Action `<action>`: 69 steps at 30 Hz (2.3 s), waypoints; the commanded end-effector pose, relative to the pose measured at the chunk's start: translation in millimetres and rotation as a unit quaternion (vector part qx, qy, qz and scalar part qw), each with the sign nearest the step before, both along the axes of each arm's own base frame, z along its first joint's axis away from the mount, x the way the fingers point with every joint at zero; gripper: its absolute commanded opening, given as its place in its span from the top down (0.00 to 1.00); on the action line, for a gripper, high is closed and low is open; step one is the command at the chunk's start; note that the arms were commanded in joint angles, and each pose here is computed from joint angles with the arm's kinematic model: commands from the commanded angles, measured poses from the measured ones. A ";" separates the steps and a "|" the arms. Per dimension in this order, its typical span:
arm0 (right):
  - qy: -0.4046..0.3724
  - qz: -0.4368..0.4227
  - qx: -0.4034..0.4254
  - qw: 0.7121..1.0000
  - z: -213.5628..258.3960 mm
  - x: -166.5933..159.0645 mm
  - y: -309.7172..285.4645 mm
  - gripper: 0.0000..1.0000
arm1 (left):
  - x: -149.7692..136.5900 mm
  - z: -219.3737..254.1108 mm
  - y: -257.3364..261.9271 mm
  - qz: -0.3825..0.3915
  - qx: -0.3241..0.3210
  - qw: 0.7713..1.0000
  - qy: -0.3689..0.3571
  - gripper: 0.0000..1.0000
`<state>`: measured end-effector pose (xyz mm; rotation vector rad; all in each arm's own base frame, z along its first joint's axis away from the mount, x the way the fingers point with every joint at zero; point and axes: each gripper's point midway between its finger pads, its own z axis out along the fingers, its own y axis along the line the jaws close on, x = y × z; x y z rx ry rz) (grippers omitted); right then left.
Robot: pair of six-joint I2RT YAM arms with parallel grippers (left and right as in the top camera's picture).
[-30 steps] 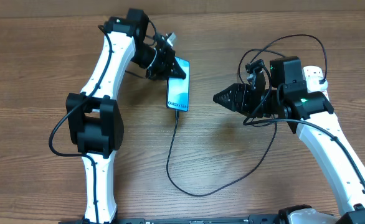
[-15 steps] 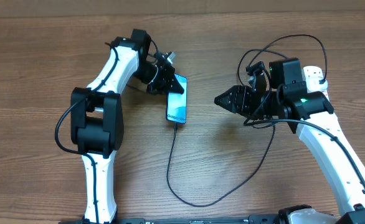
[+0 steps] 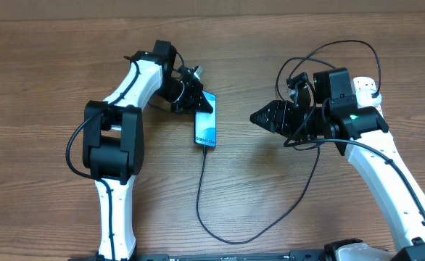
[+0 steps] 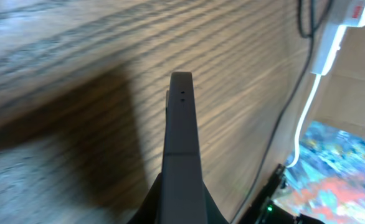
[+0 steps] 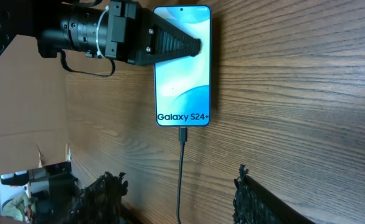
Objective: Plug charger to phone and switch on socket
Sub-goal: 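Lower the phone flat onto the table with the left gripper and release, then raise the left arm away and move the right gripper to the power strip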
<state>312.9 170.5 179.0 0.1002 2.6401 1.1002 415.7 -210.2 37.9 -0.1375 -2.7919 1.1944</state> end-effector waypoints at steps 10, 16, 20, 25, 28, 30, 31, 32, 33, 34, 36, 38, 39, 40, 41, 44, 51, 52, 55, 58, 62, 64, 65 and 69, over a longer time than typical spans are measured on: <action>-0.007 -0.001 -0.004 1.000 2.0 2.5 -1.5 0.40 | -6.5 -12.2 6.0 0.016 0.036 0.999 0.022 0.90; -0.006 -0.001 -0.005 1.000 1.8 2.1 -1.6 0.40 | -9.3 -20.5 13.6 0.017 0.065 0.997 0.026 0.70; -0.006 -0.001 -0.005 1.000 1.8 2.1 -1.6 0.40 | -9.3 -20.6 13.8 0.017 0.065 0.997 0.026 0.54; -0.006 -0.001 -0.005 1.000 1.8 2.1 -1.6 0.40 | -8.1 -24.1 19.0 0.020 0.081 0.996 0.024 0.45; -0.006 -0.001 -0.005 1.000 1.8 2.1 -1.6 0.40 | -6.7 -32.6 30.8 0.027 0.124 0.992 0.022 0.43; -0.006 -0.002 -0.005 1.000 1.6 2.3 -1.9 0.40 | -4.4 -40.7 45.6 0.042 0.172 0.984 0.022 0.40; -0.007 -0.003 -0.008 1.000 1.1 2.8 -2.6 0.40 | -3.5 -43.8 52.7 0.051 0.193 0.980 0.024 0.38; -0.007 -0.004 -0.009 1.000 0.8 3.1 -3.2 0.40 | -1.5 -48.6 65.0 0.067 0.228 0.971 0.026 0.36; -0.008 -0.005 -0.011 1.000 0.4 3.7 -3.7 0.40 | 0.8 -52.0 75.3 0.076 0.257 0.963 0.022 0.35; -0.010 -0.009 -0.017 1.000 -0.5 4.9 -5.3 0.40 | 4.1 -55.2 87.6 0.085 0.289 0.954 0.015 0.34; -0.012 -0.014 -0.024 1.000 -2.0 6.5 -7.6 0.40 | 9.3 -58.3 104.3 0.091 0.328 0.940 0.000 0.32; -0.013 -0.017 -0.030 0.999 -3.0 7.7 -9.3 0.41 | 12.0 -59.3 115.0 0.095 0.351 0.932 -0.006 0.32; -0.014 -0.018 -0.029 0.999 -2.8 8.1 -9.3 0.41 | 12.8 -58.8 117.5 0.097 0.354 0.930 -0.008 0.32; -0.015 -0.019 -0.029 0.999 -2.3 8.9 -9.9 0.42 | 14.0 -56.5 118.9 0.100 0.353 0.930 -0.009 0.32; -0.016 -0.021 -0.029 0.999 -1.6 10.0 -11.7 0.44 | 15.6 -53.4 120.2 0.102 0.352 0.930 -0.011 0.33; -0.016 -0.039 -0.029 0.999 1.0 15.4 -23.3 0.50 | 25.9 -29.0 123.3 0.116 0.345 0.931 -0.034 0.35; -0.008 -0.171 -0.030 0.985 18.5 41.1 -114.5 0.96 | 50.6 159.2 103.4 0.139 0.241 0.931 -0.239 0.37; -0.007 -0.187 -0.030 0.982 18.6 42.7 -126.0 0.96 | 46.3 184.1 100.9 0.143 0.225 0.927 -0.263 0.36; -0.006 -0.238 -0.021 0.971 20.4 46.0 -162.3 0.96 | 33.3 230.5 100.1 0.154 0.202 0.917 -0.308 0.26; -0.019 -0.286 -0.001 0.958 27.3 48.8 -202.4 0.96 | 20.8 261.8 101.9 0.163 0.191 0.906 -0.339 0.11; -0.019 -0.359 0.023 0.933 28.3 44.4 -257.1 0.96 | 9.7 280.0 100.2 0.164 0.177 0.904 -0.354 0.00; -0.018 -0.386 0.037 0.922 24.6 41.6 -282.4 0.96 | 8.8 280.4 100.1 0.163 0.176 0.904 -0.354 0.00; -0.017 -0.401 0.053 0.914 20.5 40.6 -299.7 0.96 | 8.9 279.1 100.4 0.163 0.178 0.904 -0.352 0.00; -0.005 -0.441 0.081 0.894 -5.4 39.3 -345.1 0.96 | 9.0 278.1 100.7 0.163 0.179 0.905 -0.351 0.00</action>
